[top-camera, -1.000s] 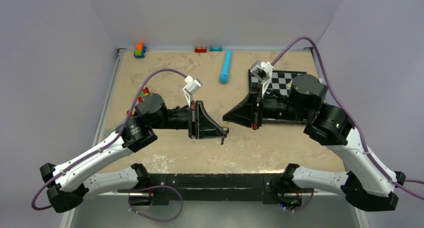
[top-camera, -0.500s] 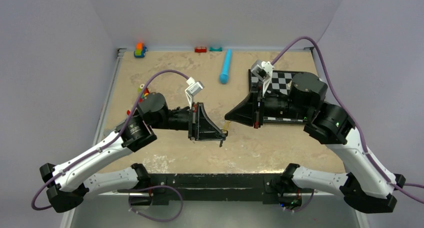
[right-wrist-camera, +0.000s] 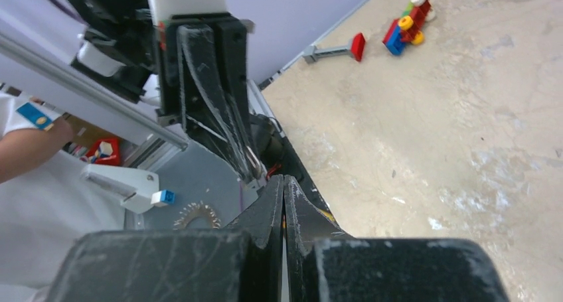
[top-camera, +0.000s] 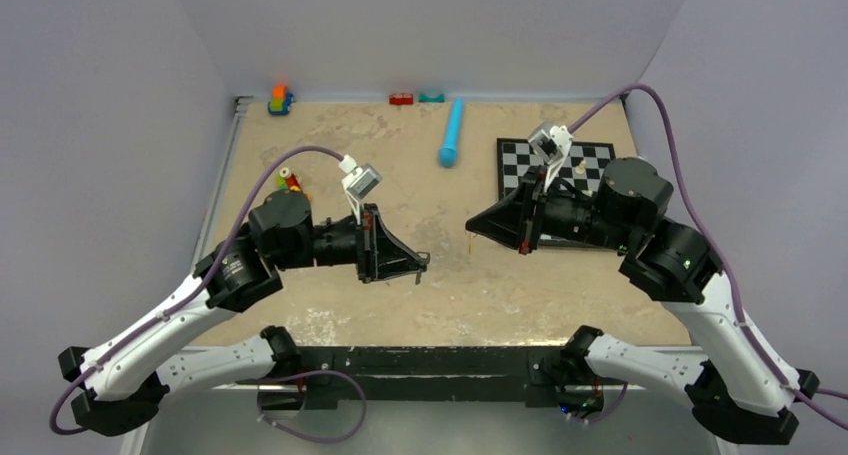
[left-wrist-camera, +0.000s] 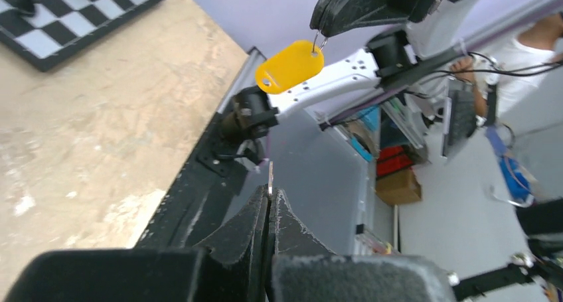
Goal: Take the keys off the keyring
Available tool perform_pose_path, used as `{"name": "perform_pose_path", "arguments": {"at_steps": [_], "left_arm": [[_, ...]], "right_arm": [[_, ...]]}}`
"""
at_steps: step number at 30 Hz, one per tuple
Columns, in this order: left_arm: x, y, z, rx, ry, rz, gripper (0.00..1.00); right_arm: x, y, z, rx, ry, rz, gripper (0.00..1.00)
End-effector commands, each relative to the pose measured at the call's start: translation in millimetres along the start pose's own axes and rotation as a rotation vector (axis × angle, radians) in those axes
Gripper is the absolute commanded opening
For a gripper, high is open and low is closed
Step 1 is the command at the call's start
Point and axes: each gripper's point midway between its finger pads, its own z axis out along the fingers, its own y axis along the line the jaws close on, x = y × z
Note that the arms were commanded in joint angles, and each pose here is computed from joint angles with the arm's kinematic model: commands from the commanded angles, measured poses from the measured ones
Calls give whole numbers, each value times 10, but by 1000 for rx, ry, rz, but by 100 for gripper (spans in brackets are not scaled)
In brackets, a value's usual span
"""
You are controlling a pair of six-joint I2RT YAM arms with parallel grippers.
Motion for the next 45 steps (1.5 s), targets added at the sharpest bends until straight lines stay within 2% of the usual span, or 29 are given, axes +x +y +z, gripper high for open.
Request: {"name": "perform_pose_path", "arguments": {"at_steps": [1, 9, 18, 29, 34, 45], "left_arm": [[-13, 359, -87, -169, -33, 43, 0], [221, 925, 89, -245, 1, -47, 0], [666, 1705, 303, -343, 37, -173, 0], [1282, 2353, 635, -278, 64, -295, 0], [1444, 2470, 761, -222, 87, -336, 0], [1534, 2719, 729, -294, 86, -324, 0]], "right_arm": [[71, -202, 112, 63, -30, 72, 0], [532, -649, 431, 148, 7, 205, 0], [1422, -1374, 858, 306, 145, 347, 0], [2284, -1925, 1129, 411, 308, 421, 0], [2488, -2095, 1195, 456, 359, 421, 0], [2621, -2497, 1216, 646, 422, 380, 0]]}}
